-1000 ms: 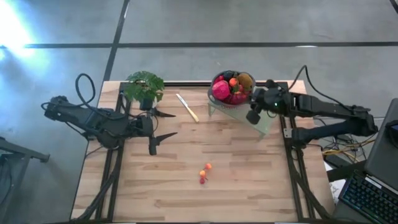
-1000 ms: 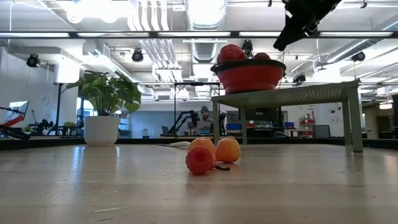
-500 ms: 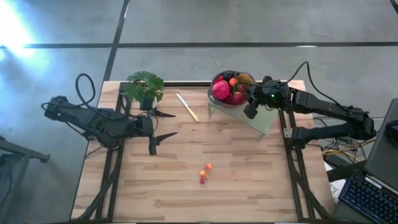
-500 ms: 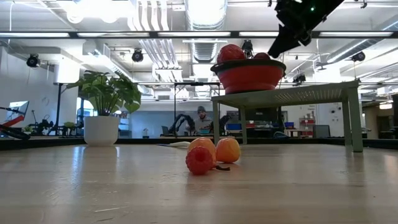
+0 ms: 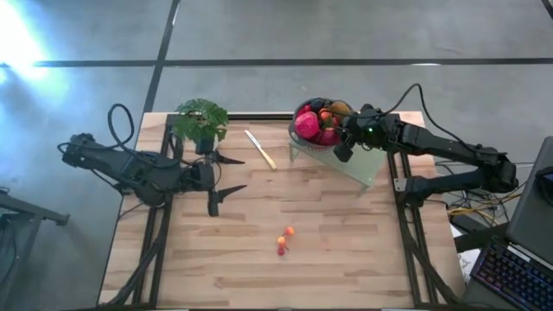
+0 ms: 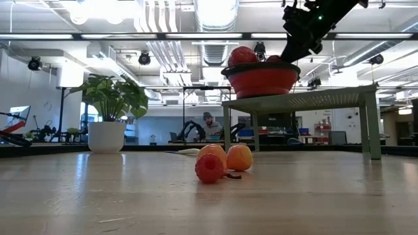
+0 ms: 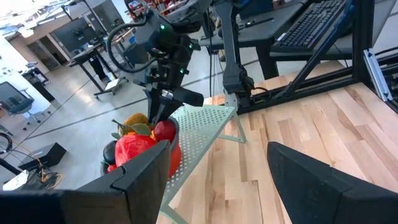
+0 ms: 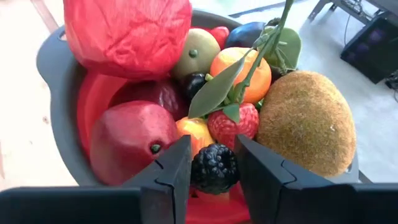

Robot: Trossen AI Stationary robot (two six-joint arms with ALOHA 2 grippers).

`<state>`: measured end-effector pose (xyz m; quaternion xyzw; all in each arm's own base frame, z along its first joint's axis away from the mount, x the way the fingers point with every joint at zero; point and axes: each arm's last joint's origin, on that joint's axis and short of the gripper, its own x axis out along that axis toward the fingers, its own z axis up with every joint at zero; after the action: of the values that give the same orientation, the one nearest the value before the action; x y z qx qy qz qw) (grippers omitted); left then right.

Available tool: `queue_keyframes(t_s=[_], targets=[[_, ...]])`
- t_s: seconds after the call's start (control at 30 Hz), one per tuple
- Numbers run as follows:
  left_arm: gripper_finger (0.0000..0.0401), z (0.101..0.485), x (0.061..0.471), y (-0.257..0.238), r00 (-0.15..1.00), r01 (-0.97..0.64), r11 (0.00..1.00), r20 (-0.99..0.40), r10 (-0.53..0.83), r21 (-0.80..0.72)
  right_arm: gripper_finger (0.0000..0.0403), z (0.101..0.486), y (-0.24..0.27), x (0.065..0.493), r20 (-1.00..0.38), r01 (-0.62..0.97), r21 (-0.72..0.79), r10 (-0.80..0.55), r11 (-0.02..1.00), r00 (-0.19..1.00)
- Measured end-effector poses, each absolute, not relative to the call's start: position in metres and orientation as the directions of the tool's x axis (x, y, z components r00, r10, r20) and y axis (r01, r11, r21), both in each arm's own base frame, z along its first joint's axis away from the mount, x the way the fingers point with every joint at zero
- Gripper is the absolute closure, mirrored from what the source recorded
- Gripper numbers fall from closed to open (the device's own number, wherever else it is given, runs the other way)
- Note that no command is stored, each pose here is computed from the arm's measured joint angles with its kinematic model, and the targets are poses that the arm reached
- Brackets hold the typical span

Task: Pick & Place Fruit
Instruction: Put the blackberry into the red gray colander on the shelf, then put the orange pear into the red gray colander on the shelf

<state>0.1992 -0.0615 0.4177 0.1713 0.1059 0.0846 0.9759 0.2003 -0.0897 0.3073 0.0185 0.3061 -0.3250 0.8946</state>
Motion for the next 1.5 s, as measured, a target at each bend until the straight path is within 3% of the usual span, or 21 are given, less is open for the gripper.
queue_keyframes(t_s=[0.4,0.7,1.0,1.33,1.5], targets=[[0.0128,0.417,0.200,-0.062,0.963,-0.130,0.929,-0.178,0.201,0.345,0.0198,0.309,-0.089,0.198,-0.558,0.590,-0.162,-0.567,0.791,0.606],[0.0128,0.416,0.200,-0.062,0.962,-0.134,0.935,-0.183,0.201,0.327,0.0195,0.328,-0.076,0.182,-0.469,0.561,-0.152,-0.559,0.814,0.684],[0.0128,0.412,0.201,-0.062,0.959,-0.124,0.929,-0.197,0.203,0.350,0.0222,0.324,-0.038,0.193,-0.505,0.237,-0.025,-0.217,0.971,0.836],[0.0128,0.412,0.201,-0.062,0.960,-0.125,0.929,-0.196,0.202,0.347,0.0227,0.296,0.029,0.229,-0.607,-0.089,-0.027,0.055,0.996,0.793],[0.0128,0.412,0.201,-0.062,0.960,-0.126,0.930,-0.194,0.202,0.346,0.0215,0.272,0.060,0.250,-0.661,-0.199,-0.058,0.112,0.978,0.742]])
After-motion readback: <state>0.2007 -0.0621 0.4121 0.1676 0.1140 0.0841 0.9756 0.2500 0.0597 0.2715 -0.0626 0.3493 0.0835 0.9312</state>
